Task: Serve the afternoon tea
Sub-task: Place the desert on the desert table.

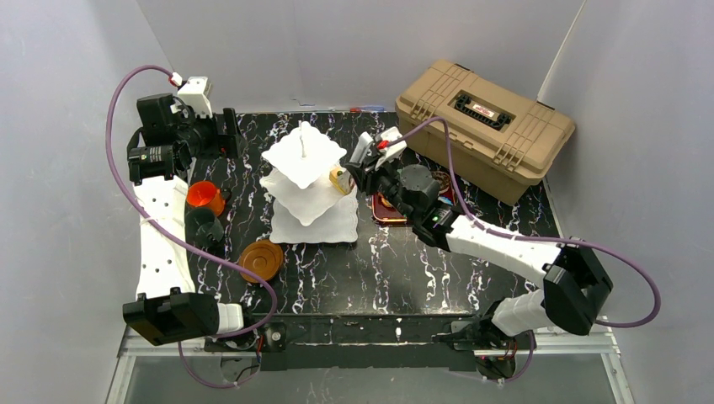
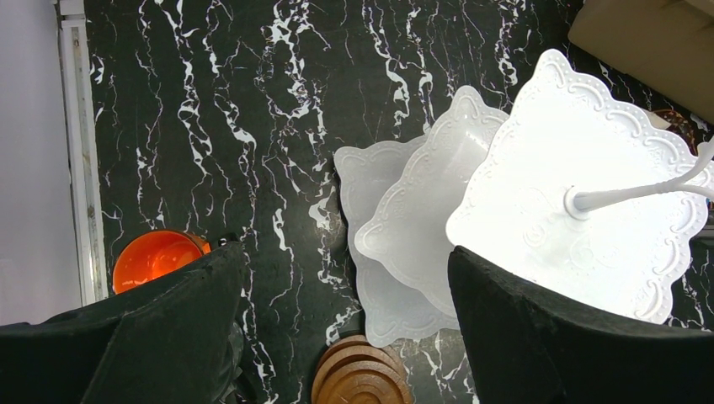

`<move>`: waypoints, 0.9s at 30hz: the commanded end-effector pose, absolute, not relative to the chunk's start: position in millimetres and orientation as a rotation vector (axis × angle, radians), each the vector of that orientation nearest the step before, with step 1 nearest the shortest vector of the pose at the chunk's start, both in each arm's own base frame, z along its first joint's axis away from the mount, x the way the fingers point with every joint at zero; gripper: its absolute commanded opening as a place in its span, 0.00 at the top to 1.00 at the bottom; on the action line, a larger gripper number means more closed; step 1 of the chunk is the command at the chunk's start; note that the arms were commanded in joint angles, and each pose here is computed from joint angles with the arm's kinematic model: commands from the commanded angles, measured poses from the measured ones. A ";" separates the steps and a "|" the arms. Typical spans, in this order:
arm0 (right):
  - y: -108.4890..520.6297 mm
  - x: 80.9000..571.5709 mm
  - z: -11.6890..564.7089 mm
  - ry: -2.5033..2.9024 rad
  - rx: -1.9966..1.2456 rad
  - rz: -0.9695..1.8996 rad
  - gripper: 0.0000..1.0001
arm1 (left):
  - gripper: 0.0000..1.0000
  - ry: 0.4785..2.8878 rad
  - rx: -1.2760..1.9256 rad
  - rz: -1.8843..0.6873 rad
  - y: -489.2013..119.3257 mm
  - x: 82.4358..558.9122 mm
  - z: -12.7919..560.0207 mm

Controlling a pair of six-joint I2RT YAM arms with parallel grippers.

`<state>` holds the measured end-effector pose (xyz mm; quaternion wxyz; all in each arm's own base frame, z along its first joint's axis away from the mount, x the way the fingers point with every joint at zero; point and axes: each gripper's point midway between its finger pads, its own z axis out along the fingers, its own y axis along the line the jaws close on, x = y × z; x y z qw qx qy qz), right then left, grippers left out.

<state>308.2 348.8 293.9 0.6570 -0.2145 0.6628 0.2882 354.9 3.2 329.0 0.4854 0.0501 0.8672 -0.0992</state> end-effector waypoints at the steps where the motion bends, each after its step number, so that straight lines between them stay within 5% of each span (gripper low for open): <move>1: 348.7 312.8 337.0 1.338 -0.372 0.675 0.94 | 0.12 2.112 0.128 -0.265 0.4 350.6 330.9; 13: 351.2 319.5 330.2 1.345 -0.318 0.659 0.86 | 0.11 2.119 0.134 -0.261 0.7 348.3 326.5; 27: 353.0 318.4 316.0 1.389 -0.337 0.654 0.41 | 0.09 2.114 0.136 -0.246 2.5 348.6 325.8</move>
